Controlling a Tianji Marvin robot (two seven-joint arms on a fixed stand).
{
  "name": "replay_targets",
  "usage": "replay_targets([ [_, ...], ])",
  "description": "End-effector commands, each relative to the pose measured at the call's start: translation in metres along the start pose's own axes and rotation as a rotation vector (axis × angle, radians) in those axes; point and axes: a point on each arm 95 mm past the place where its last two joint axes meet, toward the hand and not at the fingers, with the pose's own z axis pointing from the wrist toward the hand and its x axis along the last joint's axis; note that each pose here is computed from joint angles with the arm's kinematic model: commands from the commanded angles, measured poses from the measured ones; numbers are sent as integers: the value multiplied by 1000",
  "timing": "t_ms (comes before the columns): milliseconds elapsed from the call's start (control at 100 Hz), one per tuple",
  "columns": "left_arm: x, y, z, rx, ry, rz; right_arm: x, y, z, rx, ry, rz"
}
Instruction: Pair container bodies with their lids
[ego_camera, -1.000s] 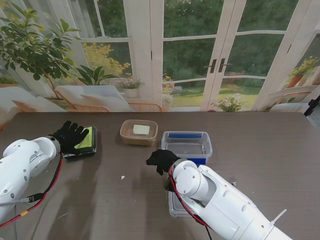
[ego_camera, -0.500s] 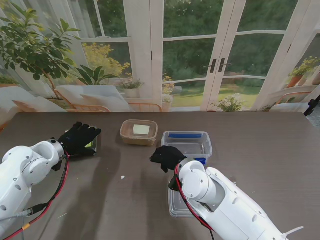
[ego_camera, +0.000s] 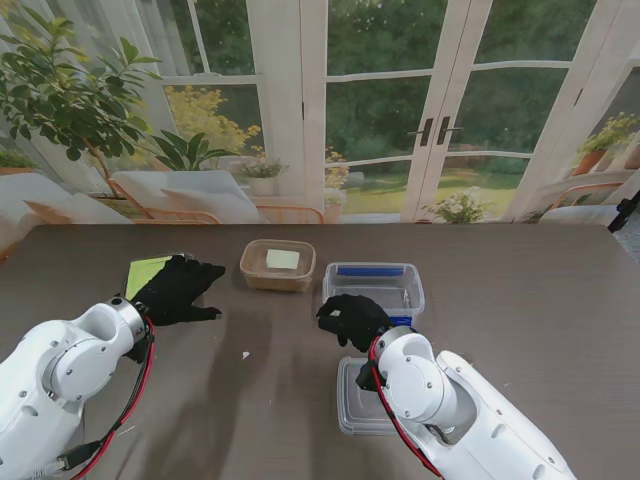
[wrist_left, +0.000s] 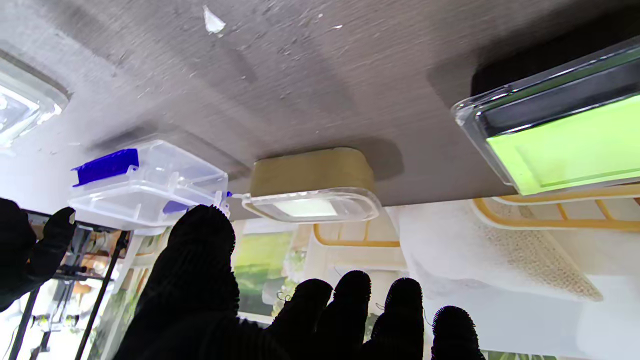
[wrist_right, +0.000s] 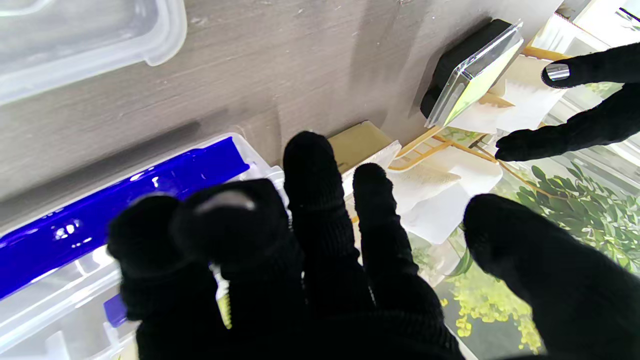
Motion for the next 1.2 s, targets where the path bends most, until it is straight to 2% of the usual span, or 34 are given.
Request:
replay_targets([
  [0,12,2,1,-1,17,-27,1,-1,-5,12,16,-14],
  [180,26,6,-1,19,28,-75,-4,4,-9,-8,35,-49],
  [520,48,24,-4,45,25,-170,-18,9,-15,-49,57,-89],
  [800,60,31,-6,73,21,-244,-29,16,-15,-80,76,-125],
  [1010,63,32,-6,81,19,-301,-39,23,-11,-103,67,-183],
  [1190,65,32,-4,84,22,-318,-48,31,0,-130,59,-299],
])
